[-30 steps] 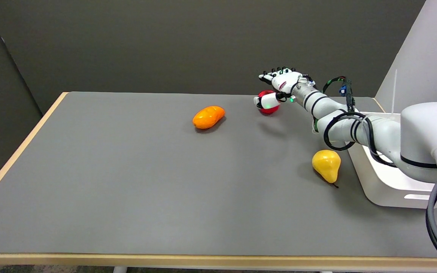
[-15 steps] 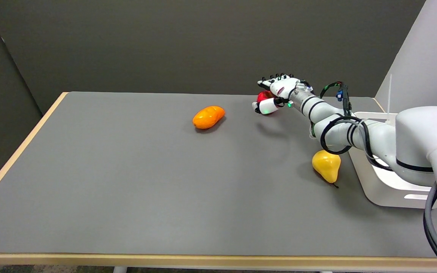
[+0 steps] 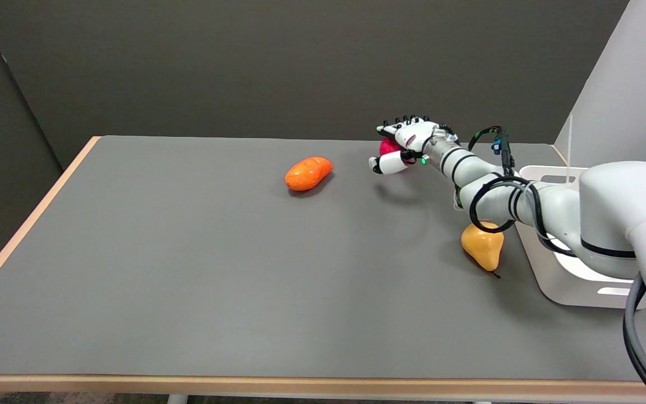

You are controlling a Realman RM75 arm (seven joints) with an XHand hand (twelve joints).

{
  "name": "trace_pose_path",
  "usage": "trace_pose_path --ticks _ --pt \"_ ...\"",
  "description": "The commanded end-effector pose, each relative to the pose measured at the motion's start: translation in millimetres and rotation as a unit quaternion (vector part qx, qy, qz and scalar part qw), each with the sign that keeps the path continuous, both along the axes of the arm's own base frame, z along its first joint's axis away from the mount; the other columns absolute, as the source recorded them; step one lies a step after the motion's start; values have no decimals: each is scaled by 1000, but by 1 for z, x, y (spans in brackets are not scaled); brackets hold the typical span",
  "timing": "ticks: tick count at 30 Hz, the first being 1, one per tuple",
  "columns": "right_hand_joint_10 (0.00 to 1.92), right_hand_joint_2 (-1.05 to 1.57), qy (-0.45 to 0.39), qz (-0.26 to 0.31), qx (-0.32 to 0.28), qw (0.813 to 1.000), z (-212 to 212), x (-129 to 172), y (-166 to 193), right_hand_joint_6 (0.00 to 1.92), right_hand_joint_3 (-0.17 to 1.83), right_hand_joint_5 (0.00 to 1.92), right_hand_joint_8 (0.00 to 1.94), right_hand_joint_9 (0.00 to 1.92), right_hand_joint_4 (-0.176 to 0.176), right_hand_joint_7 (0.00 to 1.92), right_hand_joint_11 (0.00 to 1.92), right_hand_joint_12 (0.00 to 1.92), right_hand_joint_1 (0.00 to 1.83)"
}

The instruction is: Pick up tomato.

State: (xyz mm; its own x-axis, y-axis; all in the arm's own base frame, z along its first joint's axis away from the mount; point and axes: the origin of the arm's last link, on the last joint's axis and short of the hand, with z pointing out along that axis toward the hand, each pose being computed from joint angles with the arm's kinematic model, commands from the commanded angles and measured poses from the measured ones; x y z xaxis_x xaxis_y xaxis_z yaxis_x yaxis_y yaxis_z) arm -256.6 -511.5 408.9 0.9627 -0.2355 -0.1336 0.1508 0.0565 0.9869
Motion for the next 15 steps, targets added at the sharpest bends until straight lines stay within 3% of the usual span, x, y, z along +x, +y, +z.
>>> trace_pose_path --ticks 1,9,15 --pt "431 598 -3 0 2 1000 -4 -2 0 104 1033 70 236 57 87 94 2 922 10" --pt "486 649 -2 6 1 1000 -3 1 -1 126 1062 -1 340 57 73 163 3 910 56" --pt "523 639 -1 5 0 1000 -2 -1 0 57 1005 -1 428 147 73 341 -1 936 66"
